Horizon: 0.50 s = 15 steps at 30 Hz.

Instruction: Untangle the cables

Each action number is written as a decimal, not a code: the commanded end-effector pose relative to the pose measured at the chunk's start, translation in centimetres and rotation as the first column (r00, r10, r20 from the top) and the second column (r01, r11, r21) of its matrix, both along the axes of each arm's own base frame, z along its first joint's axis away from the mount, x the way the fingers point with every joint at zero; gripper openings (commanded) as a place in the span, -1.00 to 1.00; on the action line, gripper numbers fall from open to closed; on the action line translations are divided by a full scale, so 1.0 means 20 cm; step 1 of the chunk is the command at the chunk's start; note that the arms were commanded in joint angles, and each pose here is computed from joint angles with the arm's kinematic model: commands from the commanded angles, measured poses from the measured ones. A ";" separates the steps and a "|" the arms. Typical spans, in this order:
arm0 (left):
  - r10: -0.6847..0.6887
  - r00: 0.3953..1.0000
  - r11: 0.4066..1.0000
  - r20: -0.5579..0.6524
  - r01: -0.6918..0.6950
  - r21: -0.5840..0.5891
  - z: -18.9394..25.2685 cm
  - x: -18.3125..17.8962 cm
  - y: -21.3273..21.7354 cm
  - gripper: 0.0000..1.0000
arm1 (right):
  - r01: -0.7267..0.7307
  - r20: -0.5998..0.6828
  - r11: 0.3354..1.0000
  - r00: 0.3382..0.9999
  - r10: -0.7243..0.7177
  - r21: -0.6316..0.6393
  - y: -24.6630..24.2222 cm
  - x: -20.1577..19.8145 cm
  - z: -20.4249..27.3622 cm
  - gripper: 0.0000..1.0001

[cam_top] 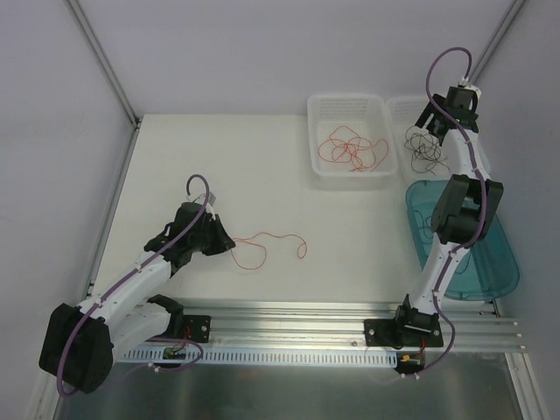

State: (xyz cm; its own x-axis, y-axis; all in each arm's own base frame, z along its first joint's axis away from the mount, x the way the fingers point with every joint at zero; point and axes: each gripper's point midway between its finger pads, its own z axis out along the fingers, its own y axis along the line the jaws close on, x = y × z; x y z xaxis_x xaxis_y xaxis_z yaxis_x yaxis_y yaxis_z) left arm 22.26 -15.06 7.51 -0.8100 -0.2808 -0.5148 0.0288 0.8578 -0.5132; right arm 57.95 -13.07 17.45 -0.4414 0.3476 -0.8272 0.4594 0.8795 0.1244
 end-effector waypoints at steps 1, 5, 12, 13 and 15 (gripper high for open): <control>-0.017 1.000 1.000 0.009 0.017 -0.017 0.01 0.01 -0.02 -1.00 | -0.037 0.176 0.999 0.984 0.032 0.029 0.07 -0.02 0.38 0.88; -0.021 1.000 0.999 0.018 0.021 -0.030 0.02 0.00 -0.03 -1.00 | -0.115 0.230 0.992 0.968 0.099 0.055 0.19 -0.14 0.55 0.99; -0.020 0.999 0.998 0.040 0.022 -0.052 0.05 -0.01 -0.04 -1.00 | -0.346 0.234 0.928 0.921 0.310 0.134 0.66 -0.46 0.60 0.99; -0.023 0.999 0.998 0.042 0.026 -0.061 0.06 -0.01 -0.04 -1.00 | -0.387 0.219 0.911 0.910 0.352 0.144 0.76 -0.51 0.57 0.99; -0.030 0.997 0.996 0.068 0.035 -0.083 0.12 0.00 -0.06 -1.00 | -0.439 0.194 0.883 0.893 0.407 0.167 0.89 -0.66 0.50 0.99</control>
